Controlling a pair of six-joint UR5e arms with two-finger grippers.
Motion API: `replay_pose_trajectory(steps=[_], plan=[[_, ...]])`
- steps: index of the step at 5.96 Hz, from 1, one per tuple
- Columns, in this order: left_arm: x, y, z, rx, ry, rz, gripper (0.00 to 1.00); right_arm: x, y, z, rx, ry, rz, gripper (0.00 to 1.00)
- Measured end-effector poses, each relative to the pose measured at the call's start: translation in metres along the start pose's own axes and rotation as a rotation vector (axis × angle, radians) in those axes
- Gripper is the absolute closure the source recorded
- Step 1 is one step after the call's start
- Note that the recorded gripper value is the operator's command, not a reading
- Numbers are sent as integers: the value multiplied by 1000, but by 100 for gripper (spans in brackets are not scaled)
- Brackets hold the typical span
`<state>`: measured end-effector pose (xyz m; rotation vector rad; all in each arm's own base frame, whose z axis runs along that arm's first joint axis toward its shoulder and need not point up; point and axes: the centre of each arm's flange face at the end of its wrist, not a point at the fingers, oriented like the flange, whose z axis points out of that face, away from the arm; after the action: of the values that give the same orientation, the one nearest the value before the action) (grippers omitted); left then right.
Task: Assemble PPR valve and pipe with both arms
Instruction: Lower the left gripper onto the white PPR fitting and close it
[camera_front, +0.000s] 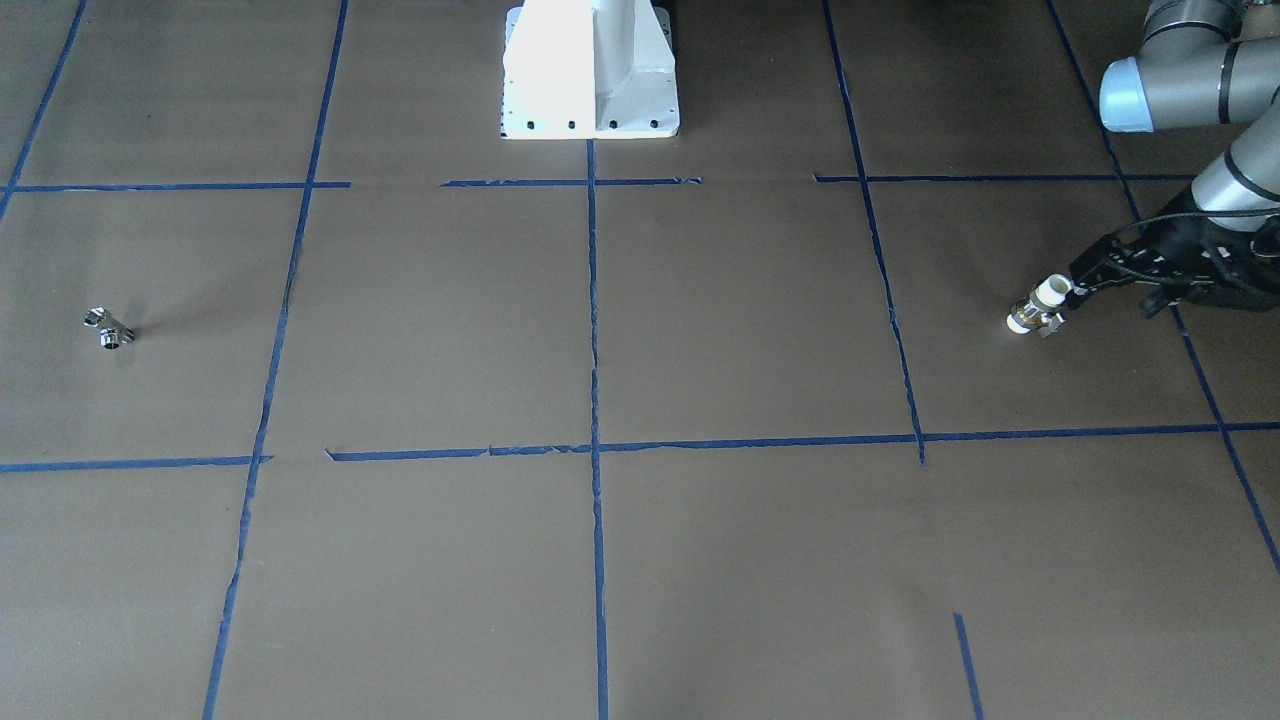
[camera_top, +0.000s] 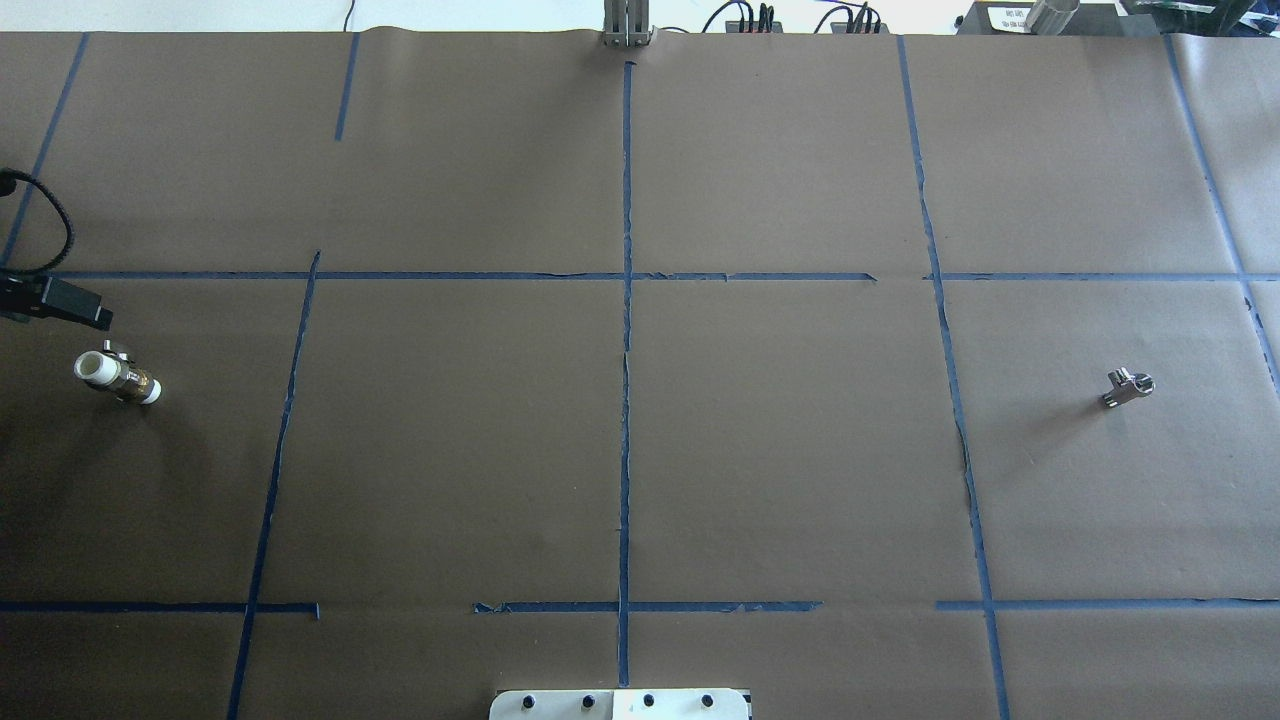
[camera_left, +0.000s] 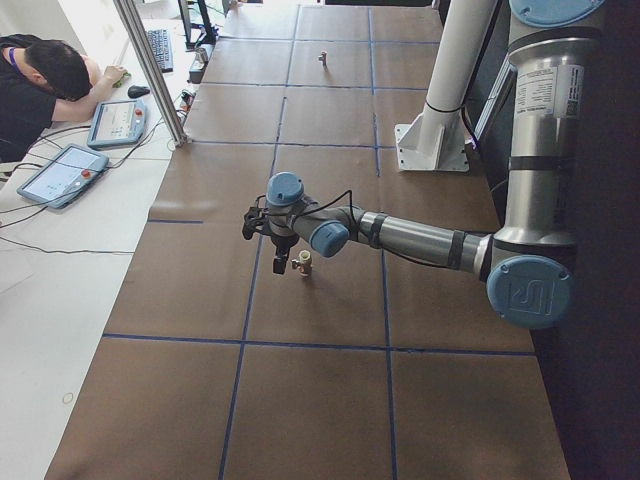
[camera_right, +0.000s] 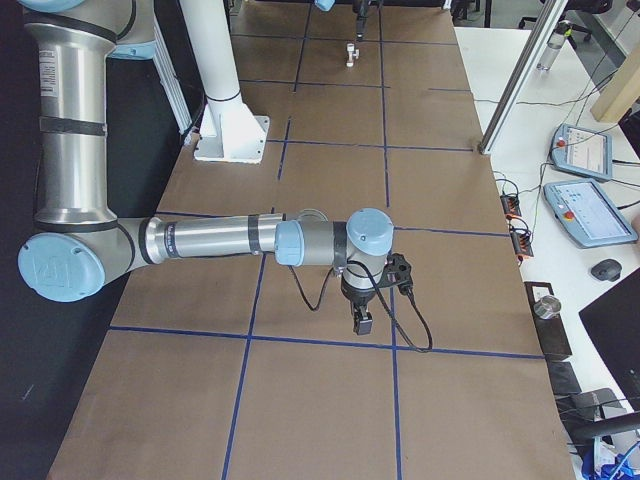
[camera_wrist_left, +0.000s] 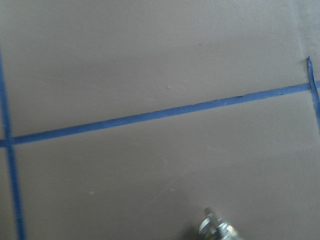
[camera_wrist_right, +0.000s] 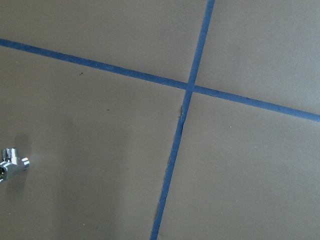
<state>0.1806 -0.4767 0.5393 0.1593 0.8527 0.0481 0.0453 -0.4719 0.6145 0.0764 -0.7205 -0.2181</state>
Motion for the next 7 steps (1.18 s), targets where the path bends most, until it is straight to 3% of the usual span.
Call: replay_pose_trajectory(steps=[7], plan=[[22, 26, 35, -51, -26, 25, 3, 1, 0, 2, -5, -1, 4, 0]])
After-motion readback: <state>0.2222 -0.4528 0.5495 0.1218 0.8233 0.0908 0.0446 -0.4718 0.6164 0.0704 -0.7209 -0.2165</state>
